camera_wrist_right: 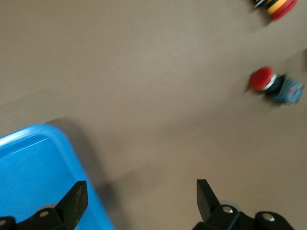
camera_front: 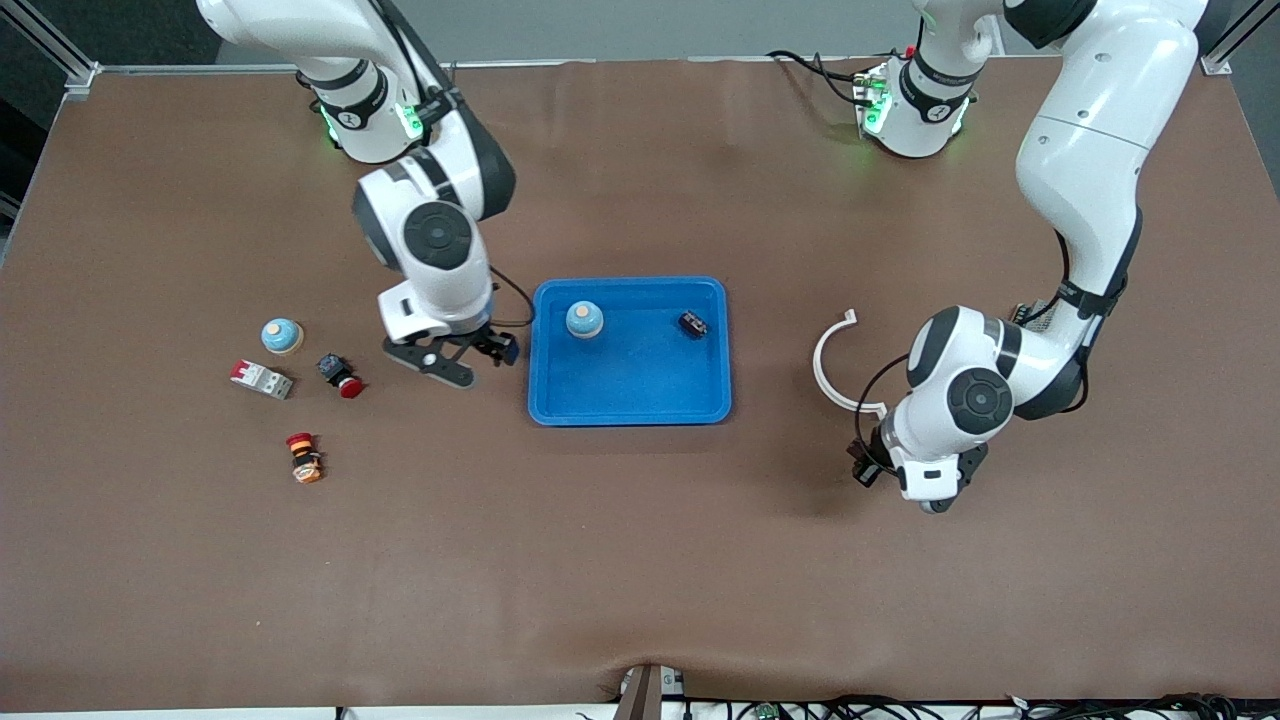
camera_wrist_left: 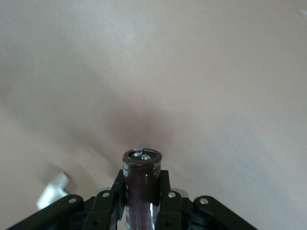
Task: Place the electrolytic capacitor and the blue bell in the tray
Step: 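Grasp the second blue bell while the left gripper carries the capacitor to the tray, then release the capacitor in the tray while the right gripper lifts the bell, then carry the bell over the tray while the left gripper returns to rest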
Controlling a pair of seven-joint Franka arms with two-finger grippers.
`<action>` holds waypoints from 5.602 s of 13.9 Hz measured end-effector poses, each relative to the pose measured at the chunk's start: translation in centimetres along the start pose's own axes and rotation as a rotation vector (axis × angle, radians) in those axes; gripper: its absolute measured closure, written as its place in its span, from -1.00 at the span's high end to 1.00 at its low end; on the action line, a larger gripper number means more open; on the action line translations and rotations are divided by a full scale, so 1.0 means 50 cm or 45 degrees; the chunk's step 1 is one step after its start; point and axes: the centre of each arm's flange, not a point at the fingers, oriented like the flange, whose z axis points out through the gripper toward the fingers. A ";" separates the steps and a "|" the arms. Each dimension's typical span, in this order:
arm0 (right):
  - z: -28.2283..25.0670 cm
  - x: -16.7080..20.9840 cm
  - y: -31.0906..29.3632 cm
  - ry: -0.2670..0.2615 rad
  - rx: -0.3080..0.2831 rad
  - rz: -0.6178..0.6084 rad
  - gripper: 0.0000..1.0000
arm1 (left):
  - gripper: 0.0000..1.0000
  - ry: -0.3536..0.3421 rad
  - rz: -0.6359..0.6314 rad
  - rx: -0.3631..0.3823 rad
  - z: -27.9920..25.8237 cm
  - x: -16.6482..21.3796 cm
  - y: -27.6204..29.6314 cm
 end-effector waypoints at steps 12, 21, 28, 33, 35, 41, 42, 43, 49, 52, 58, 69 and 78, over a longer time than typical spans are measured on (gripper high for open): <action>0.049 0.142 0.502 -0.002 0.087 -0.123 1.00 | -0.40 0.008 -0.325 -0.034 -0.060 -0.424 0.127; 0.226 0.090 0.760 0.043 0.135 -0.136 1.00 | -0.40 0.005 -0.522 0.070 0.022 -0.570 0.114; 0.349 0.060 0.741 0.081 0.161 -0.139 1.00 | -0.39 0.001 -0.540 0.128 0.081 -0.595 0.101; 0.375 0.049 0.735 0.051 0.161 -0.146 1.00 | 0.22 0.000 -0.547 0.117 0.080 -0.583 0.109; 0.379 0.045 0.734 0.046 0.161 -0.148 1.00 | 0.58 -0.005 -0.556 0.081 0.057 -0.568 0.127; 0.403 0.037 0.726 0.042 0.165 -0.156 1.00 | 1.00 0.024 -0.493 0.005 -0.079 -0.439 0.183; 0.407 0.036 0.724 0.043 0.167 -0.158 1.00 | 1.00 0.031 -0.459 -0.003 -0.110 -0.407 0.189; 0.409 0.035 0.723 0.043 0.167 -0.159 1.00 | 1.00 0.039 -0.427 -0.011 -0.139 -0.376 0.191; 0.411 0.034 0.721 0.039 0.167 -0.159 0.87 | 1.00 0.123 -0.114 -0.042 -0.355 -0.216 0.143; 0.406 0.036 0.721 0.046 0.168 -0.155 0.27 | 1.00 0.168 0.090 -0.020 -0.456 -0.133 0.090; 0.408 0.035 0.720 0.045 0.169 -0.156 0.26 | 1.00 0.186 0.432 0.041 -0.622 0.003 -0.041; 0.270 0.034 0.655 -0.070 0.178 -0.201 0.26 | 1.00 0.090 0.821 0.163 -0.777 0.037 -0.197; 0.148 -0.029 0.378 -0.057 0.319 0.023 0.26 | 1.00 0.076 1.034 0.145 -0.888 0.040 -0.308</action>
